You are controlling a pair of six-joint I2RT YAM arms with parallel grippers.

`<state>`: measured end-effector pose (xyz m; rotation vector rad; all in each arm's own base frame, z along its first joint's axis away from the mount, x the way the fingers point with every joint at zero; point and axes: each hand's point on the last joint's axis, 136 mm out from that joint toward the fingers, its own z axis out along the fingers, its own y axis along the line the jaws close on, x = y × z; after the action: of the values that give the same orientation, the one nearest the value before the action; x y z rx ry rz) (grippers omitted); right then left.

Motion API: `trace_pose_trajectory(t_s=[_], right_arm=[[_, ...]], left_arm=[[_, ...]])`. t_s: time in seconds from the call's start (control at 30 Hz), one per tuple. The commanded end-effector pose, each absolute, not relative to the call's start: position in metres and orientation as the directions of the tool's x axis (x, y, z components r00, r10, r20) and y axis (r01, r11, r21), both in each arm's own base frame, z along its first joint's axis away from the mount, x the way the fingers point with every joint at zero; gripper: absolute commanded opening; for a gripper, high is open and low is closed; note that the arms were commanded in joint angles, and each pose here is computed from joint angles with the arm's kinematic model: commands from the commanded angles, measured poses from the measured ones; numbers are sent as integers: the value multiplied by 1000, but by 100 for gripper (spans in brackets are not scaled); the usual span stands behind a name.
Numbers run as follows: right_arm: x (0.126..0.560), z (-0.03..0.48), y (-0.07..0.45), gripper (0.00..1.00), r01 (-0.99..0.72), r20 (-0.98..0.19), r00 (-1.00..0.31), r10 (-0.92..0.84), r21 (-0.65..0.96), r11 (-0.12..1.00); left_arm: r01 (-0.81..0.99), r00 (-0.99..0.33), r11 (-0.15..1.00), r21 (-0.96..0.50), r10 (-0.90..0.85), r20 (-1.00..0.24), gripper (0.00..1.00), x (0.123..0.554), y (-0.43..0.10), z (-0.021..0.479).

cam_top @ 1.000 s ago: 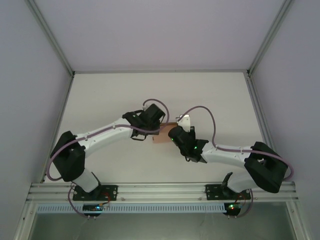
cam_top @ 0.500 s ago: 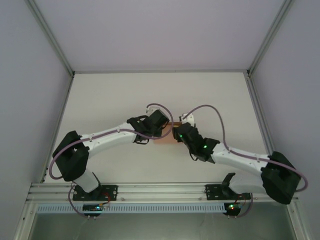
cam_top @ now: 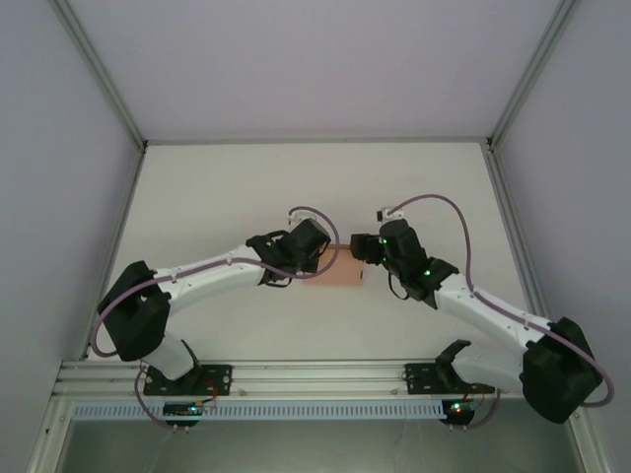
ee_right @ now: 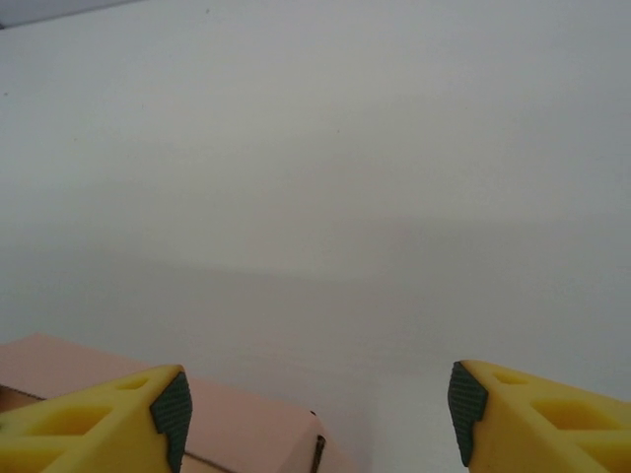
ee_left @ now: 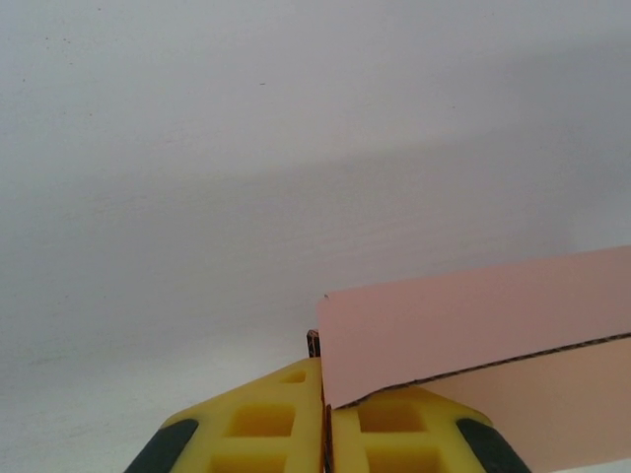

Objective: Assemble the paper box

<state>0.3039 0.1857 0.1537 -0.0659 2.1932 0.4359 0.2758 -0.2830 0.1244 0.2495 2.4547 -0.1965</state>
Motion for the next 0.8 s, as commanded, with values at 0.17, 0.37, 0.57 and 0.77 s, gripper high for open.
trace_pose_trajectory(t_s=[0.17, 0.37, 0.57, 0.77], right_arm=[[291, 119, 185, 64, -128, -692, -708, 144, 326, 937], [278, 99, 178, 60, -78, -659, -734, 161, 318, 945], [267, 96, 171, 59, -52, -659, -736, 158, 288, 956], [254, 88, 164, 58, -38, -654, -736, 175, 298, 954]], left_arm=[[336, -792, 938, -88, 231, -565, 17, 246, -282, 113], [436, -730, 894, -104, 284, -622, 39, 247, -291, 143], [506, -691, 855, -115, 321, -648, 62, 241, -293, 166], [423, -742, 885, -194, 215, -635, 85, 250, -284, 168]])
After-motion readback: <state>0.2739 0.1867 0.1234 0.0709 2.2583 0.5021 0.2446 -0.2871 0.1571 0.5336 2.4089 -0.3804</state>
